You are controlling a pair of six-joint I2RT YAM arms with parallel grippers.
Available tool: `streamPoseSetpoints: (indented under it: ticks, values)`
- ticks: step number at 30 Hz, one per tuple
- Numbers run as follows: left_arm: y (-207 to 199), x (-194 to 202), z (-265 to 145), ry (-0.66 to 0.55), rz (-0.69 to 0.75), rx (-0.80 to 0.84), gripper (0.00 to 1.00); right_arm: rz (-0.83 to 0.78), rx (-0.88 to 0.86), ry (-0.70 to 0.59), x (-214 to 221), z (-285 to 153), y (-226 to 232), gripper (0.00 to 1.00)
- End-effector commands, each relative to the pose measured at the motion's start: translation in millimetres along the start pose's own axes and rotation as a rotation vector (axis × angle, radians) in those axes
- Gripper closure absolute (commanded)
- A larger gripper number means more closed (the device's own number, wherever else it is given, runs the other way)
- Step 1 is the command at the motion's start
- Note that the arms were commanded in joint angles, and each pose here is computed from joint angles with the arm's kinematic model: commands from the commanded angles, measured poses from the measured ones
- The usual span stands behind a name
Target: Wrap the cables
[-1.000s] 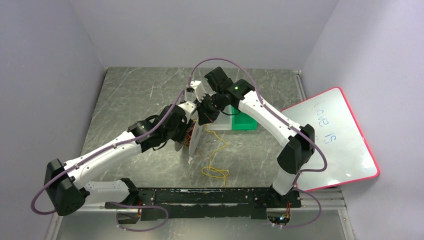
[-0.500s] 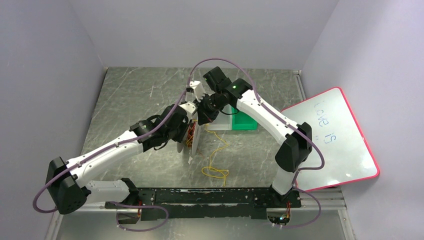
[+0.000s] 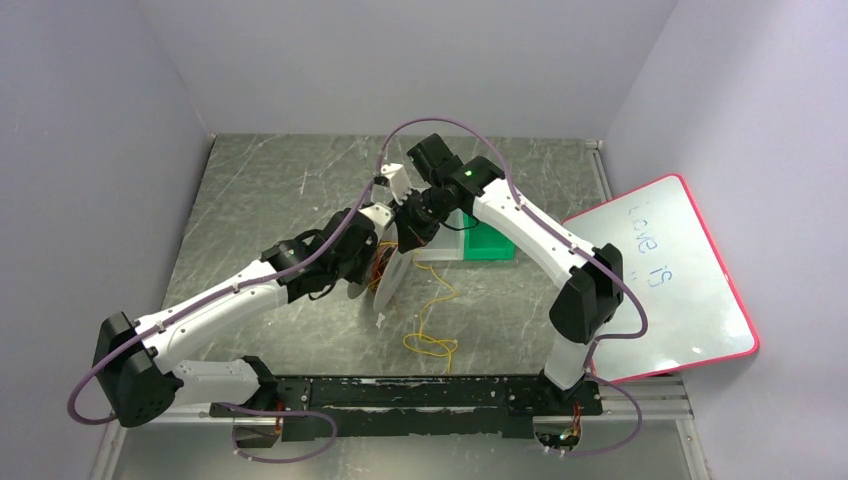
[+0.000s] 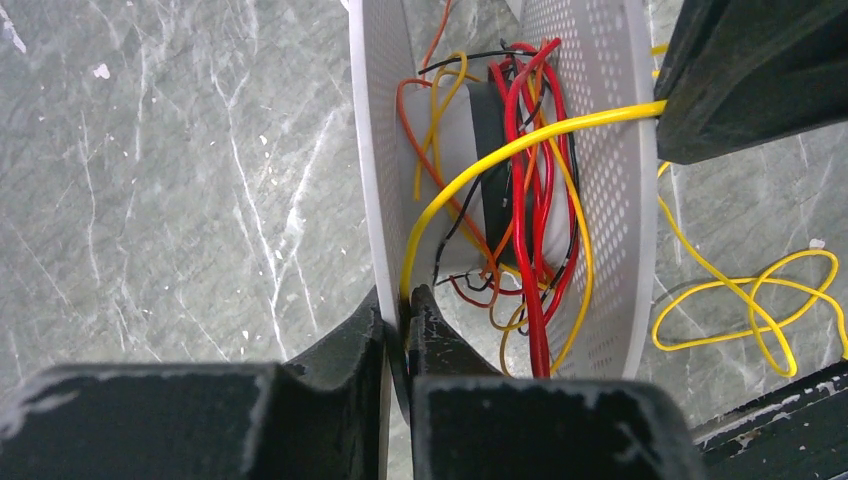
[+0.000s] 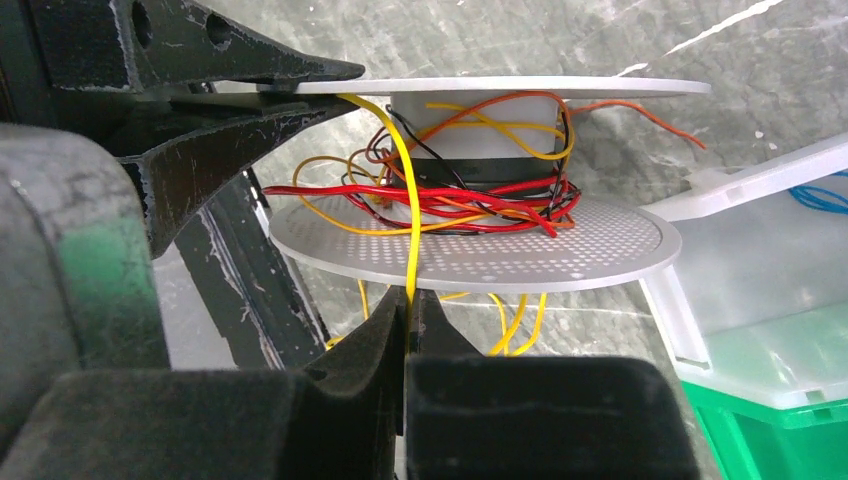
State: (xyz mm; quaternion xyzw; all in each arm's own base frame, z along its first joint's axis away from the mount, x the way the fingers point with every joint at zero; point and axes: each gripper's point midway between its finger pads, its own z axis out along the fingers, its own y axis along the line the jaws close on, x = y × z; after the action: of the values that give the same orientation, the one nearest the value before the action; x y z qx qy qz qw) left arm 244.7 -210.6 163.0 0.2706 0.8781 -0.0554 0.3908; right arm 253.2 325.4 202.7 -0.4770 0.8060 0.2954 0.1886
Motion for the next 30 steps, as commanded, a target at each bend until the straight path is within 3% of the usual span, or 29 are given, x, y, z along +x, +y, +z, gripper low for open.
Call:
streamPoseSetpoints:
  ticks: [1, 4, 8, 16, 30]
  values:
    - [-8, -2, 6, -0.012, 0.013, 0.030, 0.93, -0.046, -0.052, -0.030, -12, 5, 14, 1.00]
    - [-8, -3, 5, -0.013, 0.013, 0.030, 0.93, -0.039, -0.043, -0.039, -14, 6, 14, 1.00]
    - [-6, -5, 2, -0.025, 0.013, 0.028, 0.93, -0.024, -0.020, -0.062, -19, 5, 13, 0.86]
    - [-3, -7, -3, -0.030, 0.006, 0.016, 0.93, -0.010, 0.067, -0.114, -30, -3, 3, 0.72]
    - [-2, -8, -6, -0.021, -0.026, 0.007, 0.93, -0.014, 0.300, -0.348, -47, -66, -6, 0.55]
